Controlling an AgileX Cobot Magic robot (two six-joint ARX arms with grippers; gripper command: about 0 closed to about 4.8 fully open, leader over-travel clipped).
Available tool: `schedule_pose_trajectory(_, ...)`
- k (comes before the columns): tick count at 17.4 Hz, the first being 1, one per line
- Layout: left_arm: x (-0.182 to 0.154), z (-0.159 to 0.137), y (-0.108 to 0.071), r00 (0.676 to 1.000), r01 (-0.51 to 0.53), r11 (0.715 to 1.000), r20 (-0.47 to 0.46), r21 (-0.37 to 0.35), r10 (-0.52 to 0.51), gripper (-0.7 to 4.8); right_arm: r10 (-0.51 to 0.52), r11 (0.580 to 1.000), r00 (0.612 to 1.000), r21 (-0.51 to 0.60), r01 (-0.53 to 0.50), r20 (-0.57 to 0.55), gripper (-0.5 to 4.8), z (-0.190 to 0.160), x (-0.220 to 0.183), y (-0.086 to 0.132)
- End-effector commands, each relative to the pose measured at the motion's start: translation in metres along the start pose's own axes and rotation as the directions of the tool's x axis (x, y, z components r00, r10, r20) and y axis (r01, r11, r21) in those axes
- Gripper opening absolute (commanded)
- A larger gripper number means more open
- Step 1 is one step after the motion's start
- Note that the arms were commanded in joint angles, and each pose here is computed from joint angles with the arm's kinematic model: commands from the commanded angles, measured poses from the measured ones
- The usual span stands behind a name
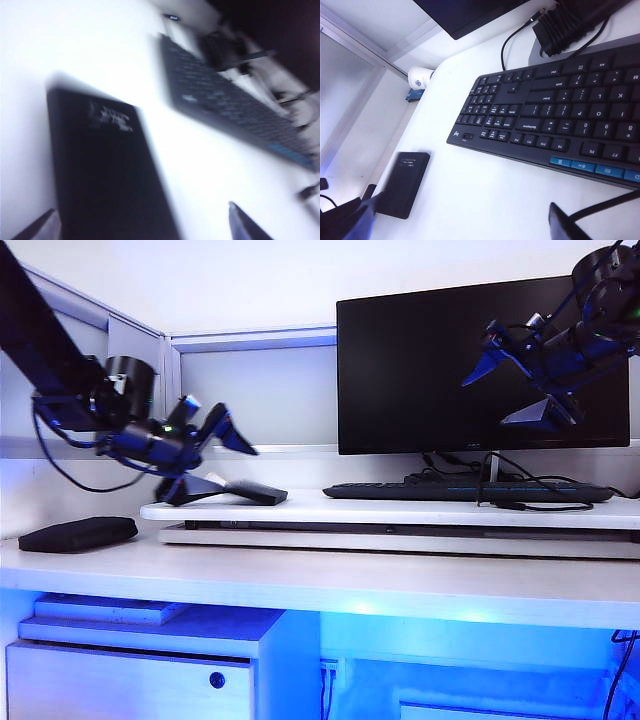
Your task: Unplug the data cable of the portable hard drive.
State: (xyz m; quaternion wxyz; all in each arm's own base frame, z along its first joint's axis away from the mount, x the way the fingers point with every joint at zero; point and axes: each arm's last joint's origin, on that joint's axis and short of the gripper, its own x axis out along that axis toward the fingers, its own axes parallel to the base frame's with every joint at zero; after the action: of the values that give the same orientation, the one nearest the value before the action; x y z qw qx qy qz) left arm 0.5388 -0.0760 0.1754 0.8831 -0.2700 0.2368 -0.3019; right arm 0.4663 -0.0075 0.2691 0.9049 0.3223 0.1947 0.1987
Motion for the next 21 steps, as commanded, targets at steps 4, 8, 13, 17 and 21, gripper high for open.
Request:
schedule_pose_trajectory(4, -0.017, 0.015, -0.009, 0.976, -0.118, 0.926, -0.129, 0.358, 0.174, 4.79, 0.012, 0.997, 1.000, -0.081, -0.012, 0.003, 4.79, 0.002, -0.001, 0.005)
schedule_pose_trajectory(8, -0.045, 0.050, -0.055, 0.991, -0.074, 0.904, -0.071, 0.420, 0.115, 4.79, 0.008, 0.991, 1.000, -0.136, -0.008, 0.005, 4.79, 0.006, -0.007, 0.013)
schedule_pose_trajectory(13, -0.114, 0.106, -0.144, 0.996, -0.018, 0.847, 0.079, 0.532, -0.028, 4.43, 0.077, 0.971, 0.991, -0.233, -0.050, 0.112, 4.62, 0.040, -0.053, 0.059)
schedule_pose_trajectory(17, -0.195, 0.130, -0.225, 0.981, -0.010, 0.822, 0.166, 0.569, -0.103, 4.42, 0.131, 0.914, 0.975, -0.404, -0.049, 0.179, 4.62, 0.061, -0.138, 0.136)
schedule_pose_trajectory(21, -0.277, 0.119, -0.288, 0.970, 0.012, 0.796, 0.186, 0.605, -0.156, 4.13, 0.178, 0.857, 0.955, -0.514, -0.032, 0.237, 4.61, 0.053, -0.229, 0.201)
